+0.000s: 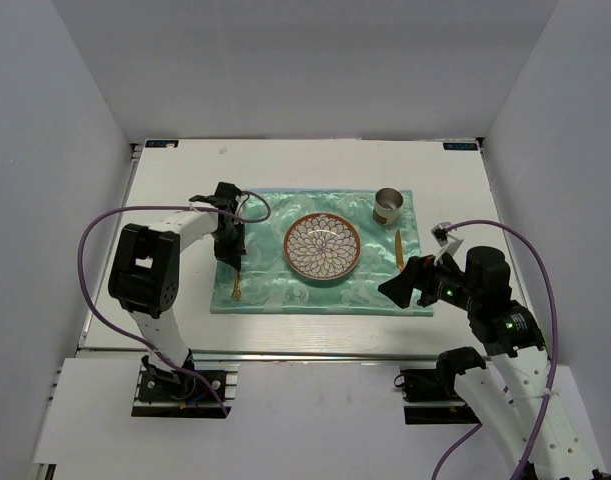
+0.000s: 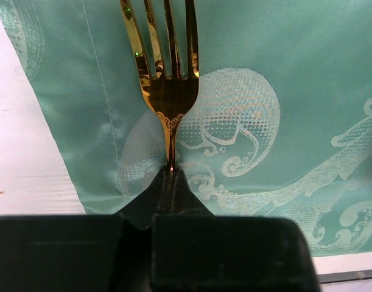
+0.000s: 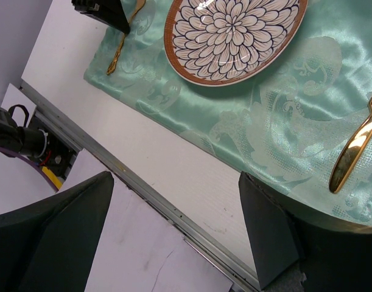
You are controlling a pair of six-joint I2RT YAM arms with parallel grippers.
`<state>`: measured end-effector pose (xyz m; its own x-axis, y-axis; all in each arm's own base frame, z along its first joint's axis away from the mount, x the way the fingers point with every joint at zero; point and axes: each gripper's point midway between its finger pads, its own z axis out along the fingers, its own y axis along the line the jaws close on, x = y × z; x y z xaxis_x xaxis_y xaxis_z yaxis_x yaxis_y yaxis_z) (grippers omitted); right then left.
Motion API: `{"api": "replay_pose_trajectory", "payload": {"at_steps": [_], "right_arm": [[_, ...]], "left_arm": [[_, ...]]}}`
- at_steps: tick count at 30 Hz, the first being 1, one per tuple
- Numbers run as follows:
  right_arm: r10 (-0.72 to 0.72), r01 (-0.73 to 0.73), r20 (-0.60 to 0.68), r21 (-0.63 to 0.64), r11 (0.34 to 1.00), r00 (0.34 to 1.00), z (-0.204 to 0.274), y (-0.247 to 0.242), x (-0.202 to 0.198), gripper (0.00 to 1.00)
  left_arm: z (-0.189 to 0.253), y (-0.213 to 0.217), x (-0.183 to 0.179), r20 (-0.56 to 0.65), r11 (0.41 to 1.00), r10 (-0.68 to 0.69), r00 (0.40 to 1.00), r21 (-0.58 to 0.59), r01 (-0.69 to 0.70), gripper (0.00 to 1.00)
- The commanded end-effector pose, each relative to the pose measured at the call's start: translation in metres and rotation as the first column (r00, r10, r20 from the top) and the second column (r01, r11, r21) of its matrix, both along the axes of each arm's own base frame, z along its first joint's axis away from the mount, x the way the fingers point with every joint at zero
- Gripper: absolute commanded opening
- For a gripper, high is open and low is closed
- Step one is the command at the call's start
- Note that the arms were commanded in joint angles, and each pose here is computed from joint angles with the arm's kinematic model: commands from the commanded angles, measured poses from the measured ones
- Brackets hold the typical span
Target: Set the dinner table for one person
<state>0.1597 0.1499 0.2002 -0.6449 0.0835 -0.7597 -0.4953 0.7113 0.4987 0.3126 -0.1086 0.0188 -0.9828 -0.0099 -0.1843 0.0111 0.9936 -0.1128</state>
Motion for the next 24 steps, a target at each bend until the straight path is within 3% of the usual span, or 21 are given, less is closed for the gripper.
{"api": "replay_pose_trajectory", "payload": {"at_steps": [1,17,20,21,24], "right_arm": [[0.007,-0.007,0.030,0.004,1.000,1.000,0.004,0.000,0.001,0.89],[0.010,-0.010,0.026,0.000,1.000,1.000,0.005,0.000,-0.001,0.89],[0.019,-0.019,0.020,0.004,1.000,1.000,0.005,0.001,-0.003,0.89],[0.024,-0.025,0.020,0.003,1.000,0.999,0.006,0.002,-0.003,0.89],[0.023,-0.023,0.022,0.004,1.000,0.999,0.007,0.001,-0.002,0.89]], "left_arm": [[0.008,-0.001,0.004,0.024,1.000,-0.018,1.000,0.024,0.018,0.00],[0.011,-0.002,0.003,0.035,0.999,-0.028,0.999,0.034,0.027,0.00],[0.015,-0.001,0.003,0.046,0.999,-0.024,0.999,0.035,0.022,0.12],[0.020,-0.002,0.004,0.065,0.999,-0.024,0.998,0.028,0.022,0.24],[0.028,-0.005,0.004,0.092,0.999,-0.029,0.995,0.019,0.028,0.37]]}}
